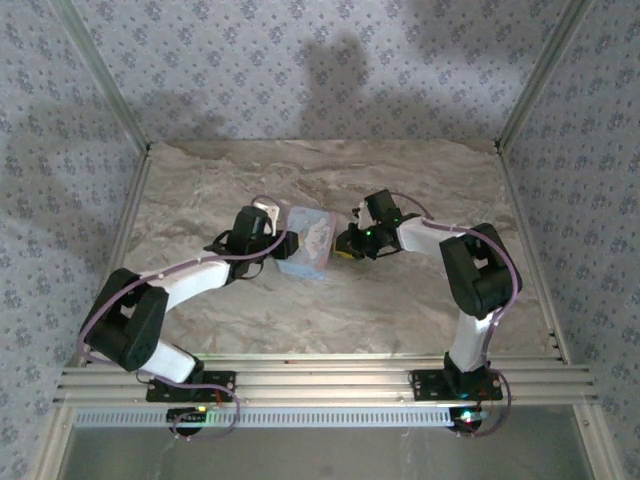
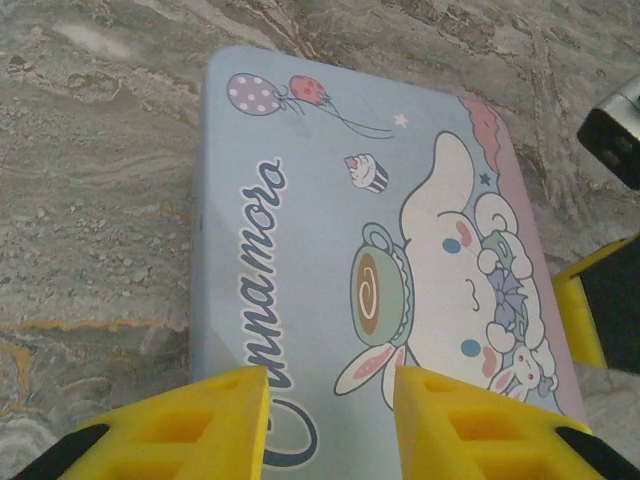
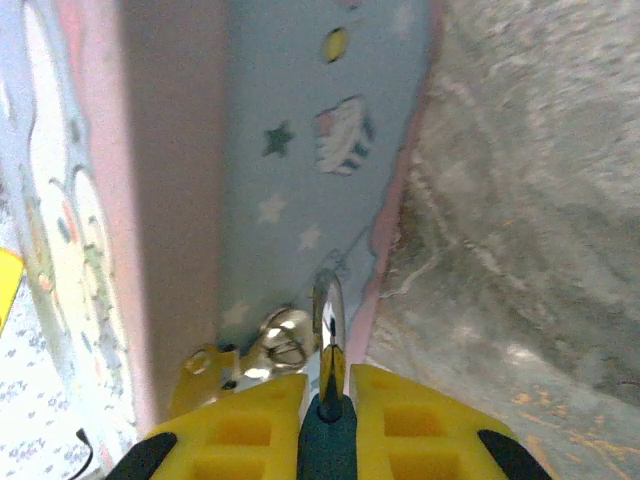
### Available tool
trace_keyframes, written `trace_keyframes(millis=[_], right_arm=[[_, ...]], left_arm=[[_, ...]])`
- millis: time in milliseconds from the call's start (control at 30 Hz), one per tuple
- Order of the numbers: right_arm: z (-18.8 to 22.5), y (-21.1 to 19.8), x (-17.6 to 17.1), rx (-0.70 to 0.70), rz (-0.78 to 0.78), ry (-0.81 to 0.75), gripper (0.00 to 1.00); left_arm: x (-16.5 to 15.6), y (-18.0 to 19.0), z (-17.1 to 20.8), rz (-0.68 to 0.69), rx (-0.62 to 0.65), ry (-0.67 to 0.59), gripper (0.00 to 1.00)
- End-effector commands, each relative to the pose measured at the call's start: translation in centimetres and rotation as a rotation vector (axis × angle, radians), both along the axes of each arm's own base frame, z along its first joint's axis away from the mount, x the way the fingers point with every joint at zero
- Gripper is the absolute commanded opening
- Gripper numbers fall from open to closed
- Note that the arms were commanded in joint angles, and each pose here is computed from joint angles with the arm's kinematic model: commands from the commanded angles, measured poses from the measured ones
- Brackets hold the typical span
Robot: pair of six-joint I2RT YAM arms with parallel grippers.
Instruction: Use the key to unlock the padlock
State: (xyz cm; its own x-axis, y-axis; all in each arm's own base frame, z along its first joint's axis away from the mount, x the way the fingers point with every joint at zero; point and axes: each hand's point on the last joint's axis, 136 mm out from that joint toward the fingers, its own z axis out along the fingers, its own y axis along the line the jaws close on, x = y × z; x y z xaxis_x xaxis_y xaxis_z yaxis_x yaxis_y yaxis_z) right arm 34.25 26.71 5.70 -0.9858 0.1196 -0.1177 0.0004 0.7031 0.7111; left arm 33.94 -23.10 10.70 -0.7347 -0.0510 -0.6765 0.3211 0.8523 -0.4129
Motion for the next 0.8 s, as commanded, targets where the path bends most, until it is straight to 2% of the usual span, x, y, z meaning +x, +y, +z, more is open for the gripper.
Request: trace_keyframes(millis=[0, 233, 333, 533, 767], right_arm=[[-0.3, -0.6, 0.8, -0.021, -0.05, 0.012, 0.09], [-0.4, 0.1, 1.4, 0.039, -0.063, 0.002, 0.1], [-0.3, -0.3, 1.9, 0.018, -0.082, -0.005, 0.1], [-0.2, -3.7, 1.4, -0.181, -0.081, 0.013, 0.09], [-1.2, -9.0, -1.7, -0.372, -0.003, 0.12, 0.1]], left_arm=[[-1.0, 0.7, -0.3, 0.005, 0.034, 0.017, 0.39], [-1.5, 1.4, 1.6, 0.009, 0.035, -0.03, 0.46], [-1.8, 1.9, 2.6, 0.013, 0.044, -0.05, 0.47], [-2.6, 3.0, 5.0, 0.019, 0.064, -0.107, 0.6], [-3.3, 4.3, 6.1, 0.038, 0.11, -0.115, 0.8]])
